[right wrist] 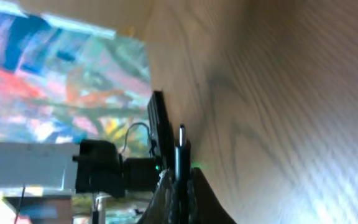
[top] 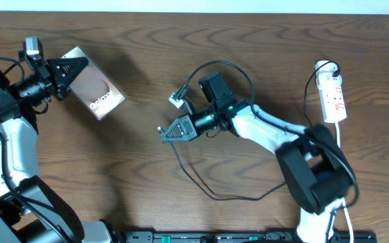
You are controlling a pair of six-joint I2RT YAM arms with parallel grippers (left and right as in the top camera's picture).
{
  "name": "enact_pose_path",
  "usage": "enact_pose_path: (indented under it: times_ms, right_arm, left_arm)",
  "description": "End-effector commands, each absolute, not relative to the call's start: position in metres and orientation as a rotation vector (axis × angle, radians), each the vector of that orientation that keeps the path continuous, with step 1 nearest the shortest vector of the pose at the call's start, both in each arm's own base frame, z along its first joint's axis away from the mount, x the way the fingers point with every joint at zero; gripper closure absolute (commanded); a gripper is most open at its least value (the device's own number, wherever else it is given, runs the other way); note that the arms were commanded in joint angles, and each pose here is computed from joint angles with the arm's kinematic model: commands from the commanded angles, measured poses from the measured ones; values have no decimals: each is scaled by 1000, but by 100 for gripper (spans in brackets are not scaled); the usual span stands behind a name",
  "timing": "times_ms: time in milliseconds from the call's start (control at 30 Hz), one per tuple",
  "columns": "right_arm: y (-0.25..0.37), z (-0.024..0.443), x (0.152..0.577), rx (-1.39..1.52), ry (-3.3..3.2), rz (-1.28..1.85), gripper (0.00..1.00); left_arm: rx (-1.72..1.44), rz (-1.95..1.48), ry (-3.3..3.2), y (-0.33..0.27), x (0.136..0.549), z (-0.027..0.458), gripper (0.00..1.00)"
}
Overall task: Plug charger to phone and switch on socket
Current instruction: 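Lift the connector with the right gripper and carry it toward the phone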
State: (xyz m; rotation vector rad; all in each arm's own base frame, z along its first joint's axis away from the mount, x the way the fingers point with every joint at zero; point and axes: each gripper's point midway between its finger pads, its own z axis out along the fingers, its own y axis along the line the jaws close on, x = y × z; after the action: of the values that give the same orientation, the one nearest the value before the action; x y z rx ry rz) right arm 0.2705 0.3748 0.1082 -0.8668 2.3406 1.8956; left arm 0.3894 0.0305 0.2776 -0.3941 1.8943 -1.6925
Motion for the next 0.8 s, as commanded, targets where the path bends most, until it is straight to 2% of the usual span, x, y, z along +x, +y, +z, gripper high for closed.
enact_pose_path:
  times_ms: [0, 100, 333, 567, 767]
  right_arm:
    - [374, 100, 258, -910, 2271, 2187, 99]
    - [379, 101, 253, -968, 2209, 2318, 99]
    - [393, 135, 254, -1121, 2027, 2293, 99]
    - [399, 180, 264, -1070, 1900, 2257, 99]
    - [400, 191, 267, -1002, 1898, 2279, 99]
  left_arm:
    - [-324, -1691, 1884, 29, 384, 290, 93]
    - [-324, -1691, 1884, 29, 384, 290, 93]
    - [-280, -1660, 1877, 29, 385, 290, 93]
    - [-313, -1616, 1889, 25, 394, 286, 93]
    - [-195, -1625, 1914, -7, 396, 285, 93]
